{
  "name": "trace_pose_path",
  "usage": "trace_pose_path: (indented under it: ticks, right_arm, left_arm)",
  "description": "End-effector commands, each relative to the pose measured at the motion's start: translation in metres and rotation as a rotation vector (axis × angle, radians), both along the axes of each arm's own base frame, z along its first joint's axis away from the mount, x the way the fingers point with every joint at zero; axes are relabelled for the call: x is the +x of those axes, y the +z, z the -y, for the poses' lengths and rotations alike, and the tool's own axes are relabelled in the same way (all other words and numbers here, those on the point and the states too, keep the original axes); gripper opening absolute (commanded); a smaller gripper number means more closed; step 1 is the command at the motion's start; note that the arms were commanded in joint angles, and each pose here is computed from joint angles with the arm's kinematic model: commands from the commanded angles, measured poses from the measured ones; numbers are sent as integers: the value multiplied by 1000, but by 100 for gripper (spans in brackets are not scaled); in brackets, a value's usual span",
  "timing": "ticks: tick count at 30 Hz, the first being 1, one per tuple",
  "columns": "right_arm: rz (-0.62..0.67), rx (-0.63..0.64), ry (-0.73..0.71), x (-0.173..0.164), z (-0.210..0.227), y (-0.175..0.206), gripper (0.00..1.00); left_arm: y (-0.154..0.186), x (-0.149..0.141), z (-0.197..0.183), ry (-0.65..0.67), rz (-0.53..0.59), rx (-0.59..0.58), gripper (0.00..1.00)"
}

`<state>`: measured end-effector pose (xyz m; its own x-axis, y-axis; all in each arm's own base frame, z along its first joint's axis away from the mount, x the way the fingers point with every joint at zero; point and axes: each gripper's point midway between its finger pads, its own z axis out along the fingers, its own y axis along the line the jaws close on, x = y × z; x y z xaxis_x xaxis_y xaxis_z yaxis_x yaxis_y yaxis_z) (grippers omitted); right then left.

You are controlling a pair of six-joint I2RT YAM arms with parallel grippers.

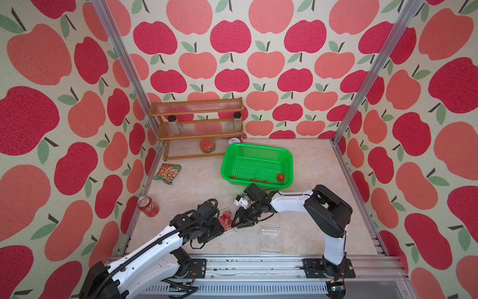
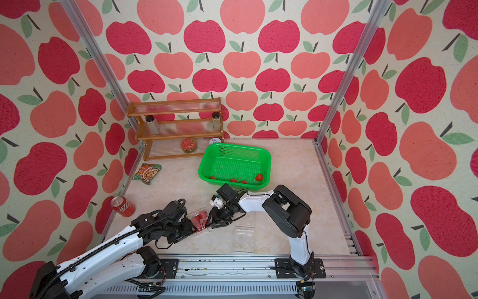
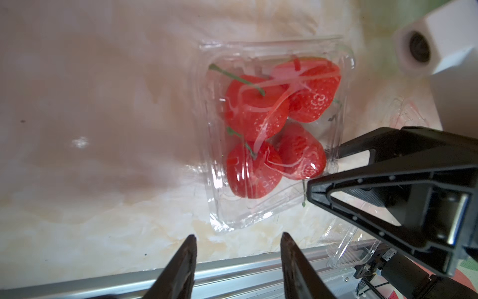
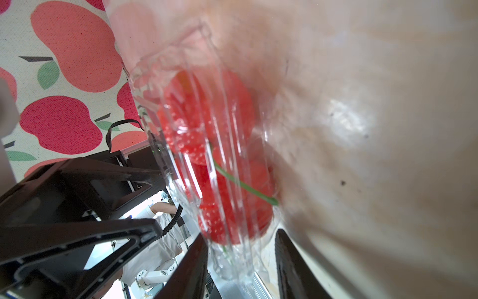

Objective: Pack strawberries into containers
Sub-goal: Close the packing box at the center of the board.

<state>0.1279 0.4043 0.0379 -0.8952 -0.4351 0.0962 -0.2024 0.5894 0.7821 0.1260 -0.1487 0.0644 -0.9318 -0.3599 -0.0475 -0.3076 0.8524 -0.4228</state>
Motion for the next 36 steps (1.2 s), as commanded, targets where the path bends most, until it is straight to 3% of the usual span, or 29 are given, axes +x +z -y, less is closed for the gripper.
trace_pose_path:
  ticks: [1,8,20,36]
  right_arm:
    - [2,-98,-58,7,15,-24,44]
    - [1,-100,-50,7,15,-23,44]
    - [1,-98,-50,7,14,-23,44]
    - [-3,-101,-49,7,14,-24,44]
  left_arm:
    - [-5,-7,-7,44,-39,17,51]
    - [-17,-12,-13,61,-111,78,49]
    - [-15,-11,-23,119,-89,53,48]
    - [-23,-15,-21,65,-161,93,45]
